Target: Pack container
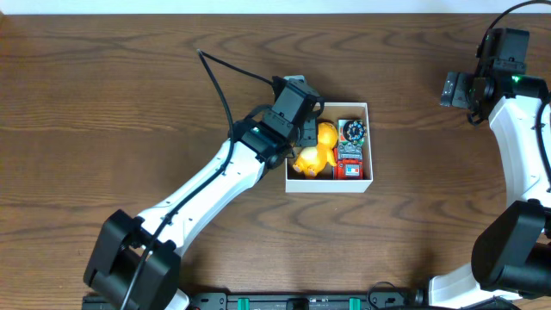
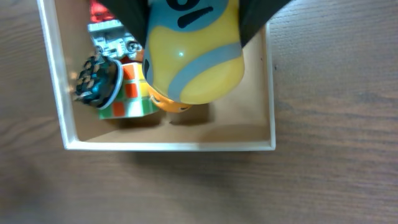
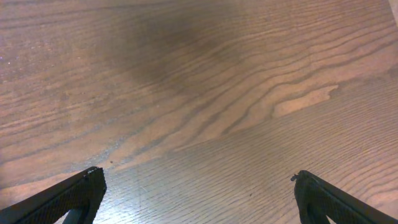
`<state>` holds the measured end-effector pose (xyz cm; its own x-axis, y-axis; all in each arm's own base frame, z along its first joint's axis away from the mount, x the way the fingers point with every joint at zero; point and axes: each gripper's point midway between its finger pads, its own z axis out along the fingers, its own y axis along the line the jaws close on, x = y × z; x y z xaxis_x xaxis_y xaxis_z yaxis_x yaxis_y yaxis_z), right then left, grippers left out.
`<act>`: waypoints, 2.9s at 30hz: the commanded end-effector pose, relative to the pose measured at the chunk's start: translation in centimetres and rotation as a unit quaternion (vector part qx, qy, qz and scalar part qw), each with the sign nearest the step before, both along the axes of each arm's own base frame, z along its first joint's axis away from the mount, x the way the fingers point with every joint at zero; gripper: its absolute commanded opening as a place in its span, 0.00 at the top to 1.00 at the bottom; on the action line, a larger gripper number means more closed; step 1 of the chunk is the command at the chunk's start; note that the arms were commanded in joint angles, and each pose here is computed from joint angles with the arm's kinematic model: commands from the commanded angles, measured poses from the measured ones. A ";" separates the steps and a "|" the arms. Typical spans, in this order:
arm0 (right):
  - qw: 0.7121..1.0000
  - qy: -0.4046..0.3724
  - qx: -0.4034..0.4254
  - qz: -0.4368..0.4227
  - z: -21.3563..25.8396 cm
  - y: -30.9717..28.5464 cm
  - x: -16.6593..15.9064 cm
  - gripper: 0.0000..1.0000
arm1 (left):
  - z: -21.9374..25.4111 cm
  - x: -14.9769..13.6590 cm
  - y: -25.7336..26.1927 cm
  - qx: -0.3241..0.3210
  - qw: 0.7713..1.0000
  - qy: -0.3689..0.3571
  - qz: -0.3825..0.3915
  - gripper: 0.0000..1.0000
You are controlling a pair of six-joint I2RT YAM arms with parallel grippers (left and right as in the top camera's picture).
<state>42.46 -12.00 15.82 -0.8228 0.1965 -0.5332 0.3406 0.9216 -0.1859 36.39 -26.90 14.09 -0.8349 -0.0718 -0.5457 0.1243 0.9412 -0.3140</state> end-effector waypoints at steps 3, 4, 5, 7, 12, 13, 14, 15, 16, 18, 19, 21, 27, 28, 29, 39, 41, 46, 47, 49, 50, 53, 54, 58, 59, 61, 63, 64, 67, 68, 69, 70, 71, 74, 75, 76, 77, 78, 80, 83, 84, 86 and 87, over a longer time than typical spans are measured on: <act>1.000 -0.007 0.002 -0.010 0.2 -0.3 0.3 0.01 | -0.1 0.4 0.1 0.011 1.000 -0.006 0.002 0.56; 1.000 -0.007 0.002 -0.010 0.2 -0.3 0.3 0.01 | -0.2 0.4 0.1 0.013 1.000 -0.007 0.004 0.55; 1.000 -0.007 0.002 -0.010 0.2 -0.3 0.3 0.01 | -0.2 0.5 0.2 0.015 1.000 -0.008 0.005 0.54; 1.000 -0.007 0.002 -0.010 0.2 -0.3 0.3 0.01 | -0.1 0.6 0.4 0.020 1.000 -0.012 0.010 0.50; 1.000 -0.007 0.002 -0.010 0.2 -0.3 0.3 0.01 | -0.1 0.7 0.4 0.019 1.000 -0.015 0.011 0.41; 1.000 -0.007 0.002 -0.010 0.2 -0.3 0.3 0.01 | 0.0 0.8 0.4 0.019 1.000 -0.016 0.011 0.40; 1.000 -0.007 0.002 -0.010 0.2 -0.3 0.3 0.01 | 0.0 0.8 0.4 0.018 1.000 -0.017 0.011 0.38; 1.000 -0.007 0.002 -0.010 0.2 -0.3 0.3 0.01 | 0.1 0.9 0.3 0.016 1.000 -0.018 0.011 0.37; 1.000 -0.007 0.002 -0.010 0.2 -0.3 0.3 0.01 | 0.1 0.9 0.3 0.015 1.000 -0.020 0.011 0.36; 1.000 -0.007 0.002 -0.010 0.2 -0.3 0.3 0.01 | 0.2 1.0 0.2 0.014 1.000 -0.021 0.011 0.36; 1.000 -0.007 0.002 -0.010 0.2 -0.3 0.3 0.01 | 0.2 1.0 0.2 0.014 1.000 -0.022 0.011 0.36; 1.000 -0.007 0.002 -0.010 0.2 -0.3 0.3 0.01 | 0.2 1.0 0.2 0.013 1.000 -0.022 0.011 0.36; 1.000 -0.007 0.002 -0.010 0.2 -0.3 0.3 0.01 | 0.5 1.4 0.1 0.008 0.999 -0.029 0.013 0.34; 1.000 -0.007 0.002 -0.010 0.2 -0.3 0.3 0.01 | 0.6 1.6 0.3 0.008 0.999 -0.031 0.017 0.34; 1.000 -0.007 0.002 -0.010 0.2 -0.3 0.3 0.01 | 0.6 1.8 0.7 0.010 0.999 -0.033 0.022 0.34; 1.000 -0.007 0.002 -0.010 0.2 -0.3 0.3 0.01 | 0.6 5.6 7.5 0.025 0.993 -0.038 0.113 0.33; 1.000 -0.007 0.002 -0.010 0.2 -0.3 0.3 0.01 | 0.5 6.2 9.4 0.028 0.990 -0.033 0.134 0.29; 1.000 -0.007 0.002 -0.010 0.2 -0.3 0.3 0.01 | -0.3 7.0 14.5 0.048 0.981 -0.012 0.188 0.20; 1.000 -0.007 0.002 -0.010 0.2 -0.3 0.3 0.01 | -0.5 7.1 15.8 0.052 0.978 -0.006 0.200 0.19; 1.000 -0.007 0.002 -0.010 0.2 -0.3 0.3 0.01 | -0.7 7.2 17.5 0.055 0.974 0.002 0.218 0.17; 1.000 -0.007 0.002 -0.010 0.2 -0.3 0.3 0.01 | -0.8 7.2 18.4 0.057 0.972 0.005 0.228 0.16; 1.000 -0.007 0.002 -0.010 0.2 -0.3 0.3 0.01 | -1.2 7.0 21.3 0.071 0.963 0.017 0.260 0.12; 1.000 -0.007 0.002 -0.010 0.2 -0.3 0.3 0.01 | -1.3 6.9 22.5 0.080 0.958 0.021 0.274 0.11; 1.000 -0.007 0.002 -0.010 0.2 -0.3 0.3 0.01 | -1.6 6.5 25.8 0.089 0.946 0.035 0.309 0.10; 1.000 -0.007 0.002 -0.010 0.2 -0.3 0.3 0.01 | -1.7 6.4 26.4 0.090 0.944 0.038 0.315 0.10; 1.000 -0.007 0.002 -0.010 0.2 -0.3 0.3 0.01 | -1.8 6.2 27.3 0.091 0.941 0.043 0.324 0.09; 1.000 -0.007 0.002 -0.010 0.2 -0.3 0.3 0.01 | -1.8 6.2 28.0 0.092 0.938 0.045 0.332 0.06; 1.000 -0.007 0.002 -0.010 0.2 -0.3 0.3 0.01 | -1.8 6.2 28.3 0.091 0.937 0.045 0.334 0.02; 1.000 -0.007 0.002 -0.010 0.2 -0.3 0.3 0.01 | -1.9 6.1 28.6 0.091 0.936 0.046 0.338 0.02; 1.000 -0.007 0.002 -0.010 0.2 -0.3 0.3 0.01 | -1.9 6.2 28.6 0.091 0.936 0.046 0.338 0.02; 1.000 -0.007 0.002 -0.010 0.2 -0.3 0.3 0.01 | -1.8 6.2 28.6 0.091 0.936 0.045 0.338 0.02; 1.000 -0.007 0.002 -0.010 0.2 -0.3 0.3 0.01 | -1.8 6.2 28.6 0.091 0.936 0.045 0.338 0.02; 1.000 -0.007 0.002 -0.010 0.2 -0.3 0.3 0.01 | -1.8 6.2 28.6 0.091 0.936 0.045 0.338 0.02; 1.000 -0.007 0.002 -0.010 0.2 -0.3 0.3 0.01 | -1.8 6.2 28.6 0.091 0.936 0.045 0.338 0.02; 1.000 -0.007 0.002 -0.010 0.2 -0.3 0.3 0.01 | -1.8 6.2 28.6 0.091 0.936 0.045 0.338 0.02; 1.000 -0.007 0.002 -0.010 0.2 -0.3 0.3 0.01 | -1.8 6.2 28.6 0.091 0.936 0.045 0.338 0.02; 1.000 -0.007 0.002 -0.010 0.2 -0.3 0.3 0.01 | -1.9 6.2 28.6 0.091 0.936 0.046 0.338 0.02; 1.000 -0.007 0.002 -0.010 0.2 -0.3 0.3 0.01 | -1.8 6.2 28.6 0.091 0.936 0.045 0.338 0.02; 1.000 -0.007 0.002 -0.010 0.2 -0.3 0.3 0.01 | -1.9 6.2 28.6 0.091 0.936 0.046 0.338 0.02; 1.000 -0.007 0.002 -0.010 0.2 -0.3 0.3 0.01 | -1.9 6.2 28.6 0.091 0.936 0.046 0.338 0.02; 1.000 -0.007 0.002 -0.010 0.2 -0.3 0.3 0.01 | -1.8 6.2 28.6 0.091 0.936 0.045 0.338 0.02; 1.000 -0.007 0.002 -0.010 0.2 -0.3 0.3 0.01 | -1.8 6.1 28.6 0.091 0.936 0.046 0.338 0.02; 1.000 -0.007 0.002 -0.010 0.2 -0.3 0.3 0.01 | -1.8 6.2 28.6 0.091 0.936 0.045 0.338 0.02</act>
<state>42.46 -12.00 15.82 -0.8228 0.1965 -0.5332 0.3406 0.9216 -0.1859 42.36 1.34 11.89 -0.6790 -0.5203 -0.5179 -0.5380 0.8327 -0.1312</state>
